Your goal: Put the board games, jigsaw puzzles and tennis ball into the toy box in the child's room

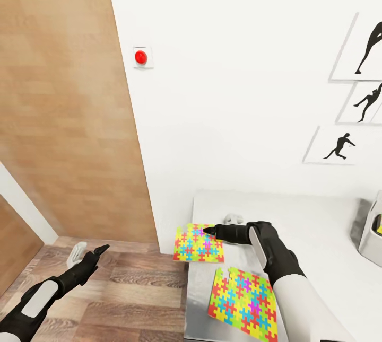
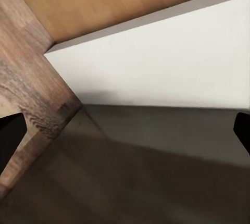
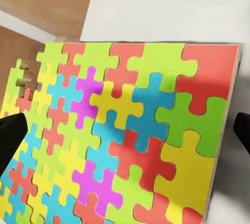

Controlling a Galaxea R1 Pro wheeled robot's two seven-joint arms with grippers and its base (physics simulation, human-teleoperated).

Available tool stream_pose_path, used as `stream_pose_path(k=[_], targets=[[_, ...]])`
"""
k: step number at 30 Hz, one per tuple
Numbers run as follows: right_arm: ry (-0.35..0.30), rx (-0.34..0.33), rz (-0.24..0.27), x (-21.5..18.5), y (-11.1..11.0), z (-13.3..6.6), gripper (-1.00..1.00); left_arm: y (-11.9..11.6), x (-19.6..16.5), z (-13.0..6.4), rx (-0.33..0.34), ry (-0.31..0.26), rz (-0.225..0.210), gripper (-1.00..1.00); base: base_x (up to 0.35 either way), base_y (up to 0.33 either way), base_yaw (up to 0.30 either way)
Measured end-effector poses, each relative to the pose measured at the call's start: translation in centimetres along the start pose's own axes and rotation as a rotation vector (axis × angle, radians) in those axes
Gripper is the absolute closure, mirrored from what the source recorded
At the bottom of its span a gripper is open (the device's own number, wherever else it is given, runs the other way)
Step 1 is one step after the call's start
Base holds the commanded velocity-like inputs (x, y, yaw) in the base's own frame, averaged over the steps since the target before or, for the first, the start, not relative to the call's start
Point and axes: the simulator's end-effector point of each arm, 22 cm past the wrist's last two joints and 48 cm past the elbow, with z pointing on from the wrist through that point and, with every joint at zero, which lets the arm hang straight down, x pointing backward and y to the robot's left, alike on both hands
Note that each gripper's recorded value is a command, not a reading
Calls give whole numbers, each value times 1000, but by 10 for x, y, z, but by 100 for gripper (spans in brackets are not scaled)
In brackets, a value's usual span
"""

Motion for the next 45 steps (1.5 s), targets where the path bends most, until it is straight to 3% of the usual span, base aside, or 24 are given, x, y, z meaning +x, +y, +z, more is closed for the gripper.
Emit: stream_pose_path(k=[2,3,4,5,7,8,10,11,13,15,19,20,22,24,28,40,45], targets=[[-4,-3,6,-1,-1,0,-100,0,0,0,1,-1,0,-100,0,0,0],[-26,-16,41,-5,-4,-2,-100,-2,2,1,4,1,-1,-100,0,0,0],[-104,49,-4,-28,-22,-13,-100,-5,10,4,9,12,-6,-100,0,0,0],[-148,60,-17,-42,-23,-20,-100,-6,13,6,12,16,-7,-100,0,0,0],[-330,91,-89,-100,-18,-62,-100,-14,20,10,27,27,-6,-100,0,0,0],[-373,101,-111,-111,-16,-75,-100,-16,23,11,30,34,0,-100,0,0,0],[-509,133,-177,-132,-8,-122,-100,-20,38,16,26,67,70,-100,0,0,0],[-542,141,-196,-136,-4,-135,-100,-20,40,18,23,67,95,-100,0,0,0],[-611,154,-244,-134,5,-167,-100,-22,41,23,9,40,195,-100,0,0,0],[-624,135,-287,-132,9,-180,-100,-18,43,26,-6,24,237,-100,0,0,0],[-601,60,-401,-129,15,-202,-100,-1,49,33,-45,42,224,-100,0,0,0],[-582,18,-448,-127,18,-211,-100,-5,53,36,-17,65,205,-100,0,0,0],[-552,-39,-494,-125,22,-224,-100,-19,62,36,65,107,175,-100,0,0,-2],[-523,-83,-491,-125,23,-236,-100,-33,67,33,140,136,149,-100,0,0,-68],[-495,-114,-456,-132,21,-255,-100,-47,70,28,210,161,121,-100,0,0,-183],[-494,-138,-454,-136,24,-273,-100,-59,68,24,251,163,121,-100,0,0,-250],[-498,-139,-456,-136,26,-276,-100,-75,68,19,320,163,120,-100,0,0,-233]])
